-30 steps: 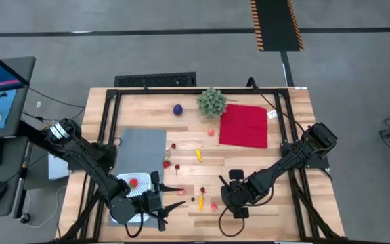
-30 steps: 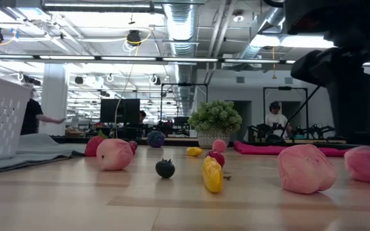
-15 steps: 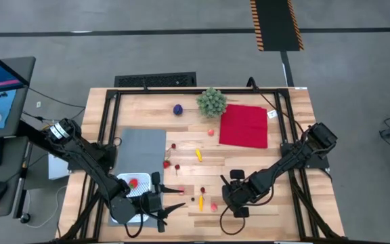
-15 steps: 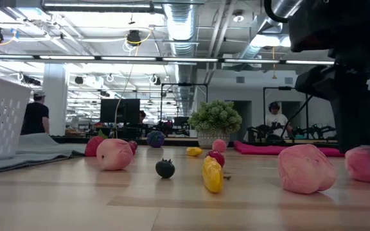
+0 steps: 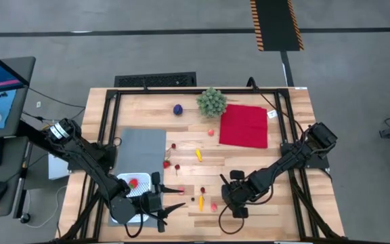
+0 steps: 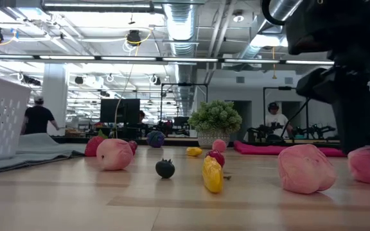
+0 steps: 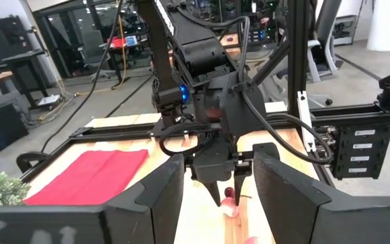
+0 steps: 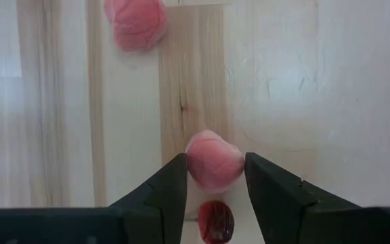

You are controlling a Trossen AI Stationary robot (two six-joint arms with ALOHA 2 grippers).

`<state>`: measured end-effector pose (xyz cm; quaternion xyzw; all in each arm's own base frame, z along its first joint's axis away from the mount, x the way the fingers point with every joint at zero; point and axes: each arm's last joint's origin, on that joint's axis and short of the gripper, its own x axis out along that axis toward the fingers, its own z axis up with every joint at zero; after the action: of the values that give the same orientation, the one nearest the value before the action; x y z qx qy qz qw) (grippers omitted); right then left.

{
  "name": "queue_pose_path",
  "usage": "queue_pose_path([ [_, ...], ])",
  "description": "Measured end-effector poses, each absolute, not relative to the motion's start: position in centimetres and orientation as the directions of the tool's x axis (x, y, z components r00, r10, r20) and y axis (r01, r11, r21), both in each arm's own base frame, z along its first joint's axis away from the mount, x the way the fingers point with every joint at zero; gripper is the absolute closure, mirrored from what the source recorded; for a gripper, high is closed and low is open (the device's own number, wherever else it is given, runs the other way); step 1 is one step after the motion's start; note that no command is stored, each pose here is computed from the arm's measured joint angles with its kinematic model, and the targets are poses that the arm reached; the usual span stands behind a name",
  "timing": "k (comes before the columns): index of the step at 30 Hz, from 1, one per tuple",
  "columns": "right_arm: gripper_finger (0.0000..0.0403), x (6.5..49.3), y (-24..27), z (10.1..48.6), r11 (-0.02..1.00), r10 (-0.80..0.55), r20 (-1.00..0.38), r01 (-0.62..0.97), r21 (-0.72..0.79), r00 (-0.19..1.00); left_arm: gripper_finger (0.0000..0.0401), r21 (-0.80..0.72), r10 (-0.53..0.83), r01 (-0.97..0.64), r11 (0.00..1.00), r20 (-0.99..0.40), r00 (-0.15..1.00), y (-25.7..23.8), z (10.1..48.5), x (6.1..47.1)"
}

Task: Pick and placing Produce into tupperware
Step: Put the pink apricot into the white basket

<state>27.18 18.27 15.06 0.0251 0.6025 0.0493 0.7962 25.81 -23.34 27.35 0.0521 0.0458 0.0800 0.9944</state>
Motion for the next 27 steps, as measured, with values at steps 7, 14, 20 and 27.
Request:
queue_pose_path([
  [7, 0.0233, 27.3, 18.3, 14.5, 0.992, 0.126, -0.959, -0.027, 0.123, 0.253, 0.023, 0.108, 0.164, -0.154, 0.982, -0.083, 0.983, -23.3, 27.3, 25.8],
  [14, 0.026, 27.8, 18.6, 13.0, 0.991, 0.134, -0.967, -0.033, 0.13, 0.218, 0.023, 0.11, 0.163, -0.153, 0.982, -0.085, 0.983, -23.3, 27.3, 25.8],
  [20, 0.0283, 27.6, 18.6, 13.9, 0.986, 0.162, -0.955, -0.068, 0.149, 0.247, 0.023, 0.11, 0.163, -0.153, 0.982, -0.087, 0.983, -23.3, 27.3, 25.8],
  [27, 0.0281, 27.5, 18.1, 16.5, 0.977, 0.212, -0.924, -0.104, 0.188, 0.317, 0.023, 0.123, 0.157, -0.145, 0.982, -0.087, 0.984, -23.5, 27.3, 25.6],
])
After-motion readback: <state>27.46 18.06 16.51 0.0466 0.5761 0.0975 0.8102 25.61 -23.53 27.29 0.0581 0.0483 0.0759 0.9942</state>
